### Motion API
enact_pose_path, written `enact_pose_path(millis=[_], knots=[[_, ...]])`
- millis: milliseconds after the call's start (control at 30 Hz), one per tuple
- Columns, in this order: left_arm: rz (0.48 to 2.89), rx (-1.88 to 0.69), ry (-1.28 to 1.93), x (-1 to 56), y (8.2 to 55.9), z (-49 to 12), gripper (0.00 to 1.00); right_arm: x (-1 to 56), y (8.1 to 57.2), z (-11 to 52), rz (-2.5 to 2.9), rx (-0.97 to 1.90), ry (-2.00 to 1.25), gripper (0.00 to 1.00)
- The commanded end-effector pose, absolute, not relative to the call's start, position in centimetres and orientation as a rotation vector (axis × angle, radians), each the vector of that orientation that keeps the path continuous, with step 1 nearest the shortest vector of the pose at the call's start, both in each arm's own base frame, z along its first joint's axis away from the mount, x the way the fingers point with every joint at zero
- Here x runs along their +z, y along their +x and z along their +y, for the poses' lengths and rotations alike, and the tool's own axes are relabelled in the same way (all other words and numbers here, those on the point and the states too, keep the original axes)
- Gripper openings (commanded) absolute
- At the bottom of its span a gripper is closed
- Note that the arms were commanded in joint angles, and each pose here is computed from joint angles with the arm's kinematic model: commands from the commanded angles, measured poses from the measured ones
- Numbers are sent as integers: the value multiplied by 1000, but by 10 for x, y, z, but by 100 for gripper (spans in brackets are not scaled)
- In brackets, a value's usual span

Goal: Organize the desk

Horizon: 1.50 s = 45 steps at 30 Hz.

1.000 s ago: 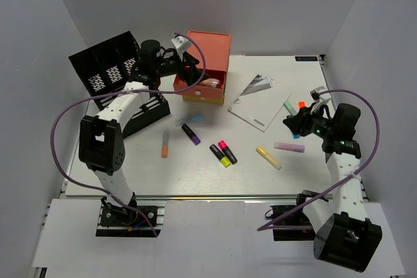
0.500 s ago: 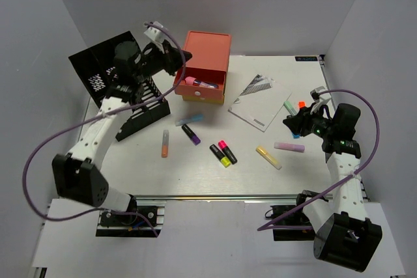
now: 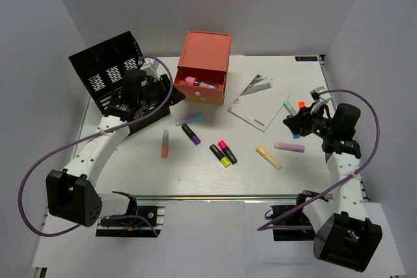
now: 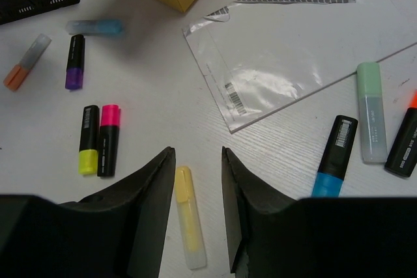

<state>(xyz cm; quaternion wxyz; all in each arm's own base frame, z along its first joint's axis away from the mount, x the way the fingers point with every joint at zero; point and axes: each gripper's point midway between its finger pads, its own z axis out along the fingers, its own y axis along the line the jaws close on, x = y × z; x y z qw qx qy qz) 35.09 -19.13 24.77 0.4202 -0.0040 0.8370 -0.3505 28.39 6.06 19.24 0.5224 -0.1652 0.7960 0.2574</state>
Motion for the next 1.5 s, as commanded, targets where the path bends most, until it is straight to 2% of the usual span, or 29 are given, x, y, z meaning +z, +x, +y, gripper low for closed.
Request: enact_pose_path(millis=[0, 33, 67, 133, 200, 467, 900, 1467], knots=[[2133, -749, -125, 237, 355, -173, 49, 196, 287, 58, 1887, 589, -405, 40], [2137, -744, -104, 233, 356, -176, 39, 197, 287, 58, 1886, 589, -405, 41], [2143, -749, -96, 229, 357, -178, 22, 197, 288, 57, 1886, 585, -403, 40], [2143, -753, -76, 222, 366, -182, 14, 196, 288, 57, 1888, 587, -402, 41], [2142, -762, -64, 218, 372, -186, 11, 195, 288, 57, 1890, 587, -402, 40], [2158, -766, -151, 192, 403, -193, 14, 195, 289, 57, 1892, 583, -402, 40], [2062, -789, -232, 202, 439, -200, 14, 192, 290, 56, 1901, 579, -398, 41], [1959, -952, -312, 205, 484, -230, 12, 192, 290, 56, 1902, 583, -397, 41]])
